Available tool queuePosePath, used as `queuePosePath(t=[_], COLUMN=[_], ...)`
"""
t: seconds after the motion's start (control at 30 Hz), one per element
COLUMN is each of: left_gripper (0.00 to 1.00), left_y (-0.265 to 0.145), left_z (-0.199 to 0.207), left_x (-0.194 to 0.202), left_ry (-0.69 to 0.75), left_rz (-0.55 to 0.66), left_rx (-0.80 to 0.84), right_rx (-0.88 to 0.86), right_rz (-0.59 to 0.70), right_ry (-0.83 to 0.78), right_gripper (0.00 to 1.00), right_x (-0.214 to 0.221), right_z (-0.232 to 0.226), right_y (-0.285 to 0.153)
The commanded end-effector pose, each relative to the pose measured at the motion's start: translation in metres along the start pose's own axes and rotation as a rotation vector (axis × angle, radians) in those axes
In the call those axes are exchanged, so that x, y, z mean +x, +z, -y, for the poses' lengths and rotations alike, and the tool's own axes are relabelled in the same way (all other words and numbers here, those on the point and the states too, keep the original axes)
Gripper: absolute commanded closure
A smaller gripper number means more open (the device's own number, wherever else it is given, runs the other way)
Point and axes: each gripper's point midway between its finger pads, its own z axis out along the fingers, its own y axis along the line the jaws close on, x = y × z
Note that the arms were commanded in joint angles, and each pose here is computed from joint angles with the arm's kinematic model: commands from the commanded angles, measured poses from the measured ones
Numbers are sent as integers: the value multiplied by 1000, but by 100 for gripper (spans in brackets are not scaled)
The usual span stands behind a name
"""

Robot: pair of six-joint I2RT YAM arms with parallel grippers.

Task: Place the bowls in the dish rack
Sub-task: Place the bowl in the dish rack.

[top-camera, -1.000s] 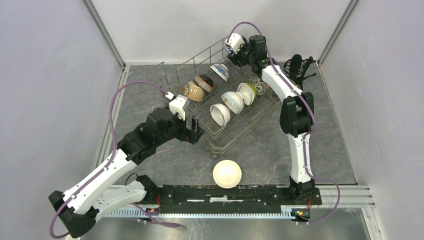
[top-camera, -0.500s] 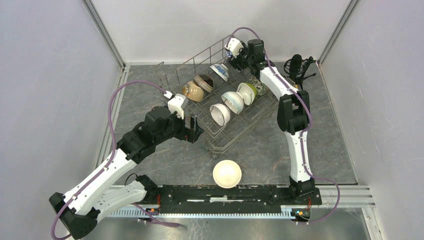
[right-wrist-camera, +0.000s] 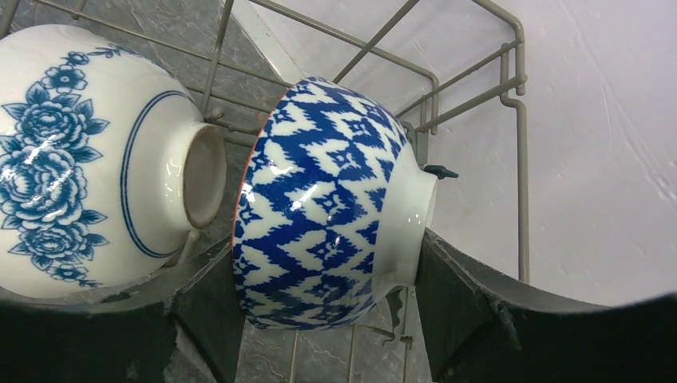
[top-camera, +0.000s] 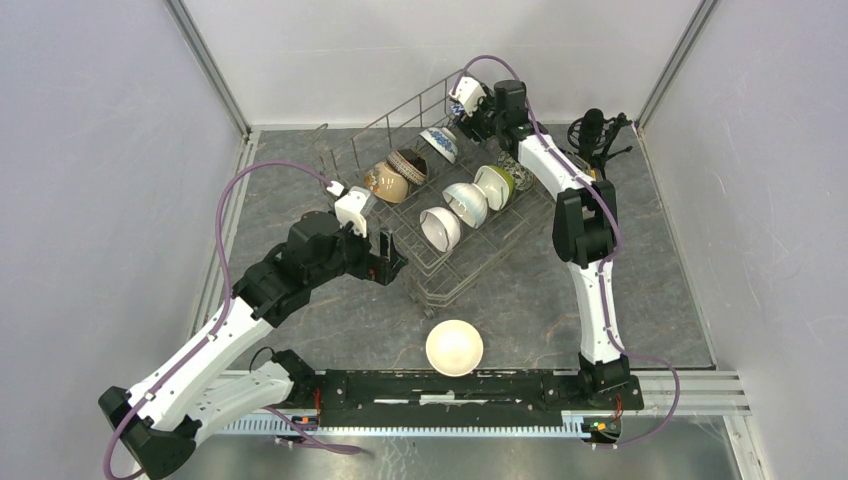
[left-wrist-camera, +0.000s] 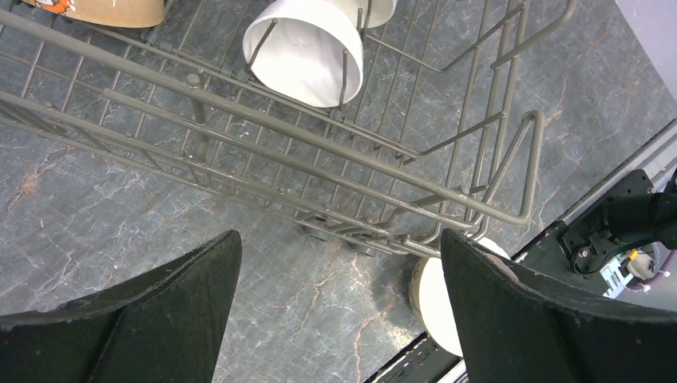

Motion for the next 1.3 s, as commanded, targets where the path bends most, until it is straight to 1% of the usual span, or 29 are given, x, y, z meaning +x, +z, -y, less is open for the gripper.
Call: queuePosePath(t=[0.0, 0.1, 0.13, 0.2, 0.23, 0.3, 0.33, 0.37, 0.4, 0.6, 0.8, 1.03, 1.17, 1.27], left_gripper=[0, 0, 0, 0, 0, 0, 0, 0, 0, 0, 0, 0, 0, 0], left_y=[-1, -1, -1, -1, -1, -1, -2, -2, -1, -2, -4, -9, -11, -10], left_z=[5, 5, 5, 5, 4, 5, 5, 5, 4, 4, 4, 3, 3, 1], left_x=[-12, -11, -11, -11, -12, -11, -12, -12, -11, -11, -13, -11, -9, -6], left_ry=[2, -1, -1, -2, -2, -2, -2, -5, -5, -7, -8, -8, -11, -19], left_rz=[47, 44, 44, 45, 46, 45, 46, 45, 43, 43, 52, 58, 52, 40], left_rx=[33, 32, 33, 31, 31, 33, 34, 35, 33, 35, 35, 33, 33, 24], right_rx=[119, 122, 122, 127, 140, 156, 164, 173, 182, 208, 213, 211, 172, 118], right_rz=[115, 111, 107, 98, 114, 124, 128, 131, 138, 187, 273, 418, 499, 549], right_ry=[-30, -17, -13, -8, -10, -3, 0, 7, 10, 31, 56, 141, 198, 229], right_gripper=[84, 47, 40, 34, 32, 23, 17, 4, 2, 2, 2, 2, 3, 5], right_x=[-37, -35, -33, -31, -36, -40, -41, -43, -46, -65, -94, -137, -162, -177], right_z=[35, 34, 34, 34, 37, 41, 42, 45, 47, 53, 55, 54, 47, 32], right_y=[-3, -3, -4, -4, -5, -8, -9, -11, -13, -31, -58, -108, -142, -164])
